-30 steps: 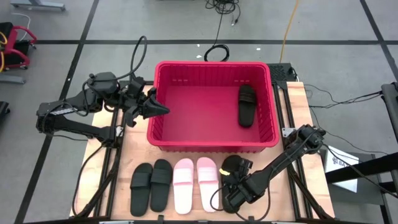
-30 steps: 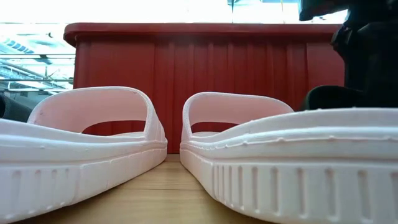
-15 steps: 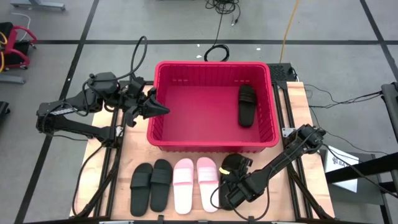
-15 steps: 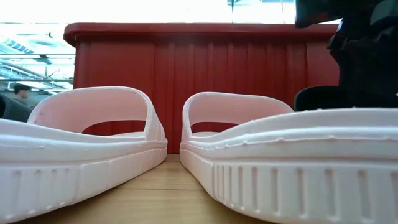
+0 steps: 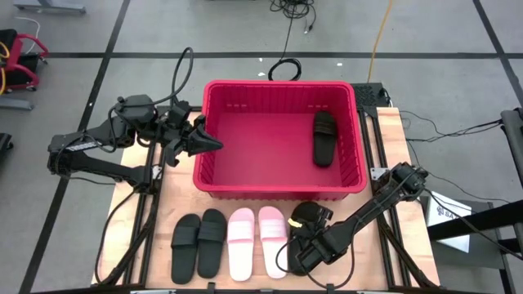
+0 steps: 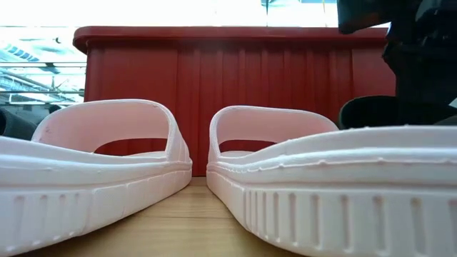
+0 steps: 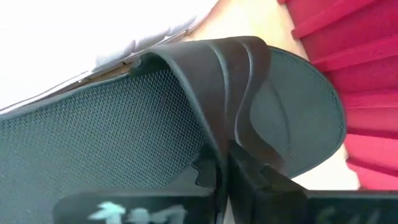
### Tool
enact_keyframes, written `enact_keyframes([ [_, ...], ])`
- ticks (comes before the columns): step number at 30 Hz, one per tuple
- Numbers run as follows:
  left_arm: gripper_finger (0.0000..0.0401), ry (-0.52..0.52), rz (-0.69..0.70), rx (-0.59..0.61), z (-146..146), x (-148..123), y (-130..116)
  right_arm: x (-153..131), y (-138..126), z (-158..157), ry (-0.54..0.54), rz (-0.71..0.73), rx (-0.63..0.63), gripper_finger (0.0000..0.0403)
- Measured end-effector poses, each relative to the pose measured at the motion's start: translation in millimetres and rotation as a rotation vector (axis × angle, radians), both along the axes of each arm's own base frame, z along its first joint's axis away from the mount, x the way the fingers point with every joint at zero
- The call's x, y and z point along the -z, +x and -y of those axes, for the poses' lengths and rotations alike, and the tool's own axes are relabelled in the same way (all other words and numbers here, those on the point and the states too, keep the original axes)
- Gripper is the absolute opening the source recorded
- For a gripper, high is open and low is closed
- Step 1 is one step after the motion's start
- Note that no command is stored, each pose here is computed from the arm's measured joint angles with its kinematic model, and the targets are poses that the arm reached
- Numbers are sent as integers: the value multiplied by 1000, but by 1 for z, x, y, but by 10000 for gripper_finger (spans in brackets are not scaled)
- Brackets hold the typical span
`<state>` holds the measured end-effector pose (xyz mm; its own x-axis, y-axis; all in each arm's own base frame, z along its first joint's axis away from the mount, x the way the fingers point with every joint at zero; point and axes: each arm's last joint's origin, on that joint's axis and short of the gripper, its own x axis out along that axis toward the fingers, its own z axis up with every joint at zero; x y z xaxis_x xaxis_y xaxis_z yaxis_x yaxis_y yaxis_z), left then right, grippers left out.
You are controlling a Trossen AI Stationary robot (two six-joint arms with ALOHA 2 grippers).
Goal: Pick and place slides into bin
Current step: Put the black slide into the red organizer bin
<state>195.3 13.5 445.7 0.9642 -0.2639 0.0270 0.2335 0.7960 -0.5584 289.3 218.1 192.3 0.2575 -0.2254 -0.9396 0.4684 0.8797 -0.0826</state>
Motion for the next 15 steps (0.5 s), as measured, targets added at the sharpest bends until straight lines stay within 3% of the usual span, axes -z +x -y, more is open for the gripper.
enact_keyframes([
  [15,26,-35,-7,-83,-2,0,1,-57,-17,11,127,127,4,3],
])
